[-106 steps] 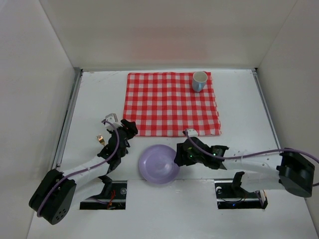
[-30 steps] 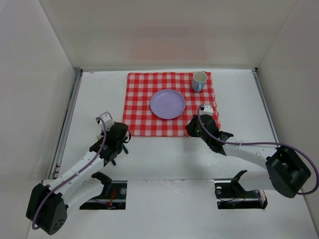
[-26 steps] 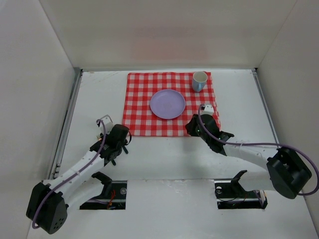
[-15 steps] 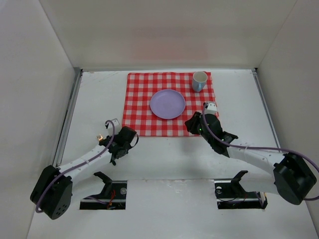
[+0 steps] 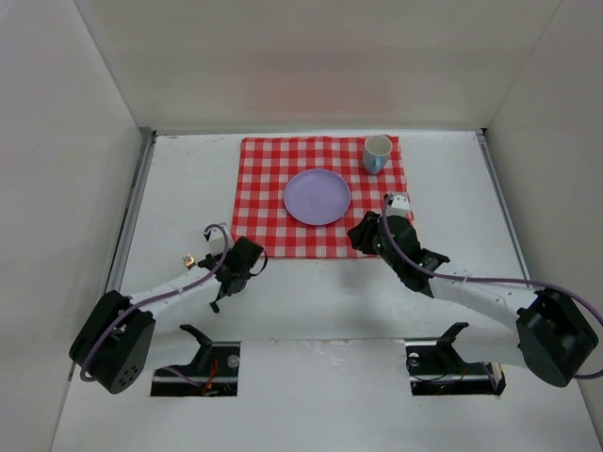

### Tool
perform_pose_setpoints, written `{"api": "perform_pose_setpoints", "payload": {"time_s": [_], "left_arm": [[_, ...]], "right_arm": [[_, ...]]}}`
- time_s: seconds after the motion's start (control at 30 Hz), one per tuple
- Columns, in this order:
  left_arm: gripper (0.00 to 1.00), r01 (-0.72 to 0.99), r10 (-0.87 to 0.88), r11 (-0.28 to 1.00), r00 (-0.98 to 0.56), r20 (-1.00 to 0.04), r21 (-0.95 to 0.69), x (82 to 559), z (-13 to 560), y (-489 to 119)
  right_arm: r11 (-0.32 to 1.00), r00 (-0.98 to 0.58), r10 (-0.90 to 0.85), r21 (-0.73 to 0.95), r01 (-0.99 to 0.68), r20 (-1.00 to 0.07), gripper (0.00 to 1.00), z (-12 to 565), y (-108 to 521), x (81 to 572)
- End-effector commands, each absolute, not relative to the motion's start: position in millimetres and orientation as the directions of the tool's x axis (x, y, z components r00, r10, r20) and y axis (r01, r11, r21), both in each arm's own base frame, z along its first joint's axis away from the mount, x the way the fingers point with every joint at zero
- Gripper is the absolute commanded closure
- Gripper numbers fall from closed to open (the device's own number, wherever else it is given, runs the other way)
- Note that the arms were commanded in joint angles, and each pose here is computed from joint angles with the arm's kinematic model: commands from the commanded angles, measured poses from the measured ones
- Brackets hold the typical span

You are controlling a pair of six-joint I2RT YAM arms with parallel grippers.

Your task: Set the dinner table for one person

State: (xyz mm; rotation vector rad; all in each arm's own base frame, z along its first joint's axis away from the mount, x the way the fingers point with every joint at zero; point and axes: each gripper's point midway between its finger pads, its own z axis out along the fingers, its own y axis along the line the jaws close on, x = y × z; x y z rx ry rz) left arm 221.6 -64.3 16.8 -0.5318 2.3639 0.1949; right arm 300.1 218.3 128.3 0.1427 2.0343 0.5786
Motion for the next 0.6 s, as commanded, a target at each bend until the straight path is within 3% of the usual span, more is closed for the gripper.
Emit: {"api": "perform_pose_setpoints", "payload": {"time_s": [0.0, 0.07, 0.27, 0.57], "left_arm": [[0.7, -0.426, -0.322, 0.904, -0.649, -0.69, -0.021, 235.4, 23.9, -67.9], [0.72, -0.433, -0.325, 0.901, -0.647, -0.69, -0.019, 236.4, 21.9, -65.9], [0.93, -0.418, -0.306, 0.908, -0.664, -0.683, -0.001, 233.3, 19.7, -62.1], [0.96, -0.296, -0.252, 0.951, -0.593, -0.765, -0.083, 237.4, 98.4, -92.2]], "right_arm": [[0.866, -0.474, 0.356, 0.475, -0.157, -0.806, 0.58, 143.5, 224.1, 304.2], [0.865, -0.466, 0.36, 0.477, -0.159, -0.808, 0.58, 145.4, 223.7, 304.6], [0.861, -0.458, 0.37, 0.483, -0.158, -0.808, 0.56, 148.2, 220.3, 302.7], [0.858, -0.403, 0.425, 0.503, -0.107, -0.811, 0.42, 156.2, 196.9, 308.7]]}}
